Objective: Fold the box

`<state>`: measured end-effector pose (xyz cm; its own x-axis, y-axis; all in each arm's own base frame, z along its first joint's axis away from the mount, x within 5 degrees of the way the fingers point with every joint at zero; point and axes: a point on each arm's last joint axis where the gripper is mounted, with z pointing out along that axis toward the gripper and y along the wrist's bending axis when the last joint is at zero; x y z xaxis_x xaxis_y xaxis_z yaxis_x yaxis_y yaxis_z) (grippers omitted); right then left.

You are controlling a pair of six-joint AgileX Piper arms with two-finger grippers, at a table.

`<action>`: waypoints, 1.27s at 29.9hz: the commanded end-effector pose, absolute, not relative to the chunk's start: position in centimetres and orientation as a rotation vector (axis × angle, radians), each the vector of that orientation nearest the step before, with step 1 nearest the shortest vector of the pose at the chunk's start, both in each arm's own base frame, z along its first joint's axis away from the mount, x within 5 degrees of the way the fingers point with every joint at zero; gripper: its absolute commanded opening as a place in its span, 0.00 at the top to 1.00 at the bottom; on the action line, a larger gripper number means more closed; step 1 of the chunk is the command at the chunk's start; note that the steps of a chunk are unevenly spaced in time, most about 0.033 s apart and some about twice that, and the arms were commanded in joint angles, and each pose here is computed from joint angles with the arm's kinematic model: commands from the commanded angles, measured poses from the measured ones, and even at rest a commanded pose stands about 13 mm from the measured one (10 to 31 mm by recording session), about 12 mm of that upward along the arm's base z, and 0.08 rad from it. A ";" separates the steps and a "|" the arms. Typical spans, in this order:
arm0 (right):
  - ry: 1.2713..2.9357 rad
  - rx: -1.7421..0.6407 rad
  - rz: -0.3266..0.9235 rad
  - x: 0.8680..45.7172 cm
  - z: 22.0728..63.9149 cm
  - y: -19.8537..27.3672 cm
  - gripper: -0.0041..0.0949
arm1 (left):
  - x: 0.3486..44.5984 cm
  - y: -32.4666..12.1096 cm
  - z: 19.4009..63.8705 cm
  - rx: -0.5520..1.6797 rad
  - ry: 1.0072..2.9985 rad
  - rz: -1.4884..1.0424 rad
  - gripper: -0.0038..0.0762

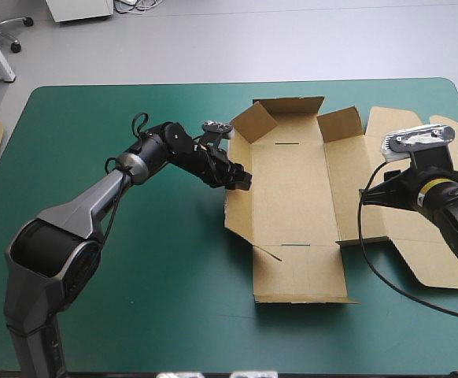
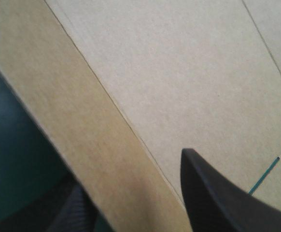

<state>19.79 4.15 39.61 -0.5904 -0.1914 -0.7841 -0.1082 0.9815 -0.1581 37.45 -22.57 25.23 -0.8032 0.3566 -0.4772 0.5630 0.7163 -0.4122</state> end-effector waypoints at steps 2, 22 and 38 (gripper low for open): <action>2.117 -0.208 -0.125 19.5 41.4 3.8 0.54 | 37.2 -22.9 27.4 0.686 2.517 -0.830 0.50; 2.091 -0.216 -0.110 19.6 41.6 4.0 0.57 | 36.7 -22.0 27.5 0.922 2.507 -0.562 0.97; 2.064 -0.195 -0.083 19.7 42.0 4.1 0.57 | 38.5 -19.5 37.1 1.534 1.971 -0.040 0.97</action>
<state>19.81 4.27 40.04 -0.5746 -0.1769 -0.7991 -0.1095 0.9842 -0.1392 39.02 -20.34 31.60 -0.3154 0.8328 -0.4549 0.9069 0.4056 0.1139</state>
